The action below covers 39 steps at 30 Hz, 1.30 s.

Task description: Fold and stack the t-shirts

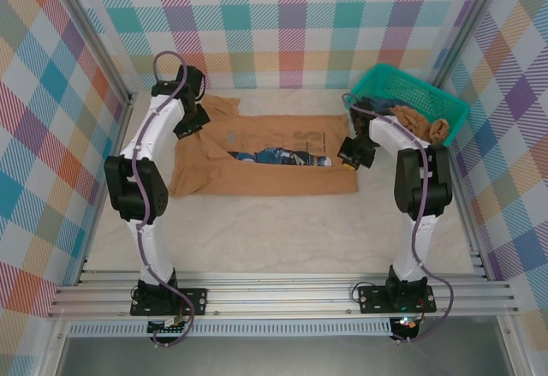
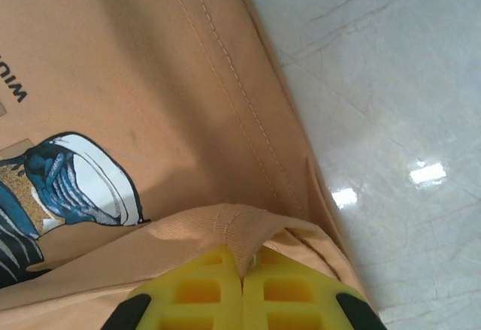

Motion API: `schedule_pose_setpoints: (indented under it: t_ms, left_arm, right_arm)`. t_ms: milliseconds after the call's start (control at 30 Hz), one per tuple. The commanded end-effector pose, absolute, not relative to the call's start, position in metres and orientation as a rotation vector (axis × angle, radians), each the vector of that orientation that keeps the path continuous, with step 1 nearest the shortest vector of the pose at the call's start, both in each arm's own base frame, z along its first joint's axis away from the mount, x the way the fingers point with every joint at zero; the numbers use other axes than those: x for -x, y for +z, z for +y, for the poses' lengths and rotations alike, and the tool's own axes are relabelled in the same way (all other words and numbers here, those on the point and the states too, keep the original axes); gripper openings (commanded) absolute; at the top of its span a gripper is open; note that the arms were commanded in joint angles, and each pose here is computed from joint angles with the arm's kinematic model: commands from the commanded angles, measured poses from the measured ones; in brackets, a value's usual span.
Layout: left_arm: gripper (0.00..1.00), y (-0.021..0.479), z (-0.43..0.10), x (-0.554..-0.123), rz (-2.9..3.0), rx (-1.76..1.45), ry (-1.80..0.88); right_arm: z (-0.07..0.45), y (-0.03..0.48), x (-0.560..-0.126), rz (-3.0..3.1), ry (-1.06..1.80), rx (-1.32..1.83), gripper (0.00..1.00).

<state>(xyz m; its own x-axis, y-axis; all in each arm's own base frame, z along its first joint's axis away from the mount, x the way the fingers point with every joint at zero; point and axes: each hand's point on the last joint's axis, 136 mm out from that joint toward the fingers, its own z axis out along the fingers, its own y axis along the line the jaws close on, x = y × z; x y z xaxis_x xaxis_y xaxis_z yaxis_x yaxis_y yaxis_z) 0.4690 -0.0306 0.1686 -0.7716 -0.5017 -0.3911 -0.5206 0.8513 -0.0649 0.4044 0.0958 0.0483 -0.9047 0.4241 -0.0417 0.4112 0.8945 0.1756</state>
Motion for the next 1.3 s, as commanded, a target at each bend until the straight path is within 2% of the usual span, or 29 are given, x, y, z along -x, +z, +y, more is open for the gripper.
schedule_pose_setpoints:
  t_ms: [0,33,67,100,167,200,333,367,467,500,633,800,1267]
  left_arm:
    - [0.0,0.167,-0.011,-0.472,2.631,0.772,0.151]
    - [0.11,0.167,-0.007,-0.47,2.629,0.784,0.173]
    - [0.38,0.168,-0.004,-0.468,2.626,0.789,0.189]
    - [0.55,0.17,0.0,-0.464,2.622,0.791,0.218]
    - [0.71,0.175,0.01,-0.452,2.6,0.795,0.285]
    - [0.73,0.18,0.014,-0.443,2.582,0.806,0.286]
    - [0.69,0.168,0.024,-0.398,2.609,0.945,0.209]
    - [0.65,0.156,0.024,-0.384,2.641,0.999,0.17]
    - [0.42,0.122,0.02,-0.354,2.716,1.131,0.005]
    - [0.39,0.109,0.019,-0.344,2.742,1.183,-0.05]
    - [0.38,0.079,0.024,-0.324,2.808,1.309,-0.114]
    - [0.32,0.067,0.03,-0.33,2.835,1.204,-0.102]
    - [0.31,0.036,0.026,-0.335,2.897,1.158,-0.125]
  right_arm:
    - [0.097,0.052,-0.411,2.986,0.273,-0.606,0.17]
    - [0.098,0.056,-0.412,2.978,0.284,-0.591,0.27]
    - [0.098,0.062,-0.413,2.963,0.292,-0.578,0.36]
    - [0.099,0.072,-0.414,2.936,0.304,-0.56,0.43]
    - [0.098,0.093,-0.41,2.879,0.329,-0.533,0.52]
    - [0.097,0.103,-0.406,2.854,0.343,-0.522,0.54]
    - [0.101,0.115,-0.374,2.833,0.429,-0.543,0.53]
    - [0.103,0.111,-0.364,2.84,0.456,-0.555,0.52]
    - [0.109,0.093,-0.336,2.871,0.542,-0.584,0.49]
    - [0.11,0.086,-0.329,2.886,0.553,-0.59,0.48]
    - [0.109,0.07,-0.315,2.921,0.549,-0.585,0.47]
    - [0.11,0.057,-0.313,2.961,0.545,-0.545,0.46]
    - [0.113,0.048,-0.324,2.977,0.548,-0.564,0.47]
